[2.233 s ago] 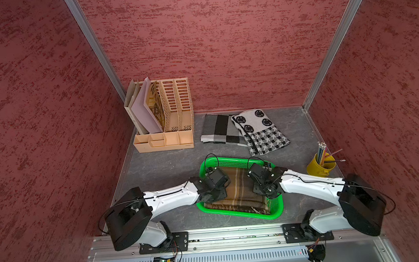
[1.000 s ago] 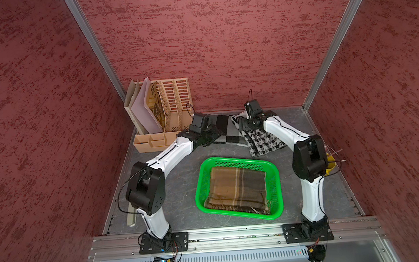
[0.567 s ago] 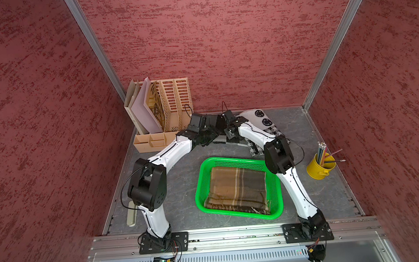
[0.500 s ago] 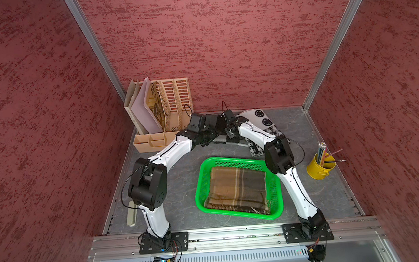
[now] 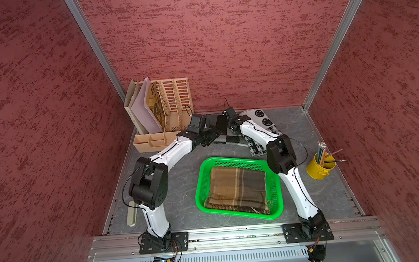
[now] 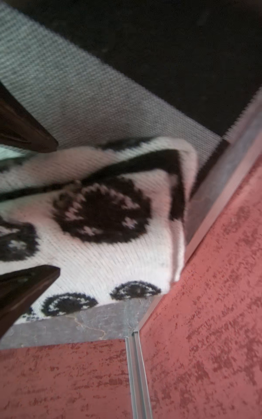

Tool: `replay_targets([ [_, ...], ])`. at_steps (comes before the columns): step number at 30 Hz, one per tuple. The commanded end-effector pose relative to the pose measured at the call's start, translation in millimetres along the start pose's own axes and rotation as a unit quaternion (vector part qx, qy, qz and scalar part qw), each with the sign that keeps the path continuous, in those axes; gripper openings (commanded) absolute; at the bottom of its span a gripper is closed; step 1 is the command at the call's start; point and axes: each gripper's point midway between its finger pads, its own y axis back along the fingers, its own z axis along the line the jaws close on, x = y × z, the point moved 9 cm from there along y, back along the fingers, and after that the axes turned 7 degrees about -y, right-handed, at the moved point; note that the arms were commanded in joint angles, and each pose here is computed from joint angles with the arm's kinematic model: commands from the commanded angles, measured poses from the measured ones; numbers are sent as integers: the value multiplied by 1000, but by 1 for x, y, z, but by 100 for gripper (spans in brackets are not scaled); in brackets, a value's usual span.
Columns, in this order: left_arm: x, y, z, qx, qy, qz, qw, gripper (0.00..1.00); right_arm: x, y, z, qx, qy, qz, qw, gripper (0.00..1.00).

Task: Put the folded scarf in the basket
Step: Adjust the scarf at the center of the board.

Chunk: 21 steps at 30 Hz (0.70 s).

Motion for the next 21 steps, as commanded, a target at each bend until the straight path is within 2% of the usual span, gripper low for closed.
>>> replay_targets([
  [1,2,3,2,5,-8,-1,1000,49,15,-27,3,6,5,34,999,75],
  [5,4,8,3,5,-10,-1,1000,48,17,-33,6,-7,5,37,999,56],
  [7,5,11,3,4,-12,0,1000,48,17,-31,5,-6,2,30,1000,42],
  [15,12,17,7,2,-11,-1,1000,48,-5,1,-22,-19,-37,-19,999,1],
  [21,14,18,6,4,-12,0,1000,48,-16,25,-51,-45,-71,-57,995,0],
])
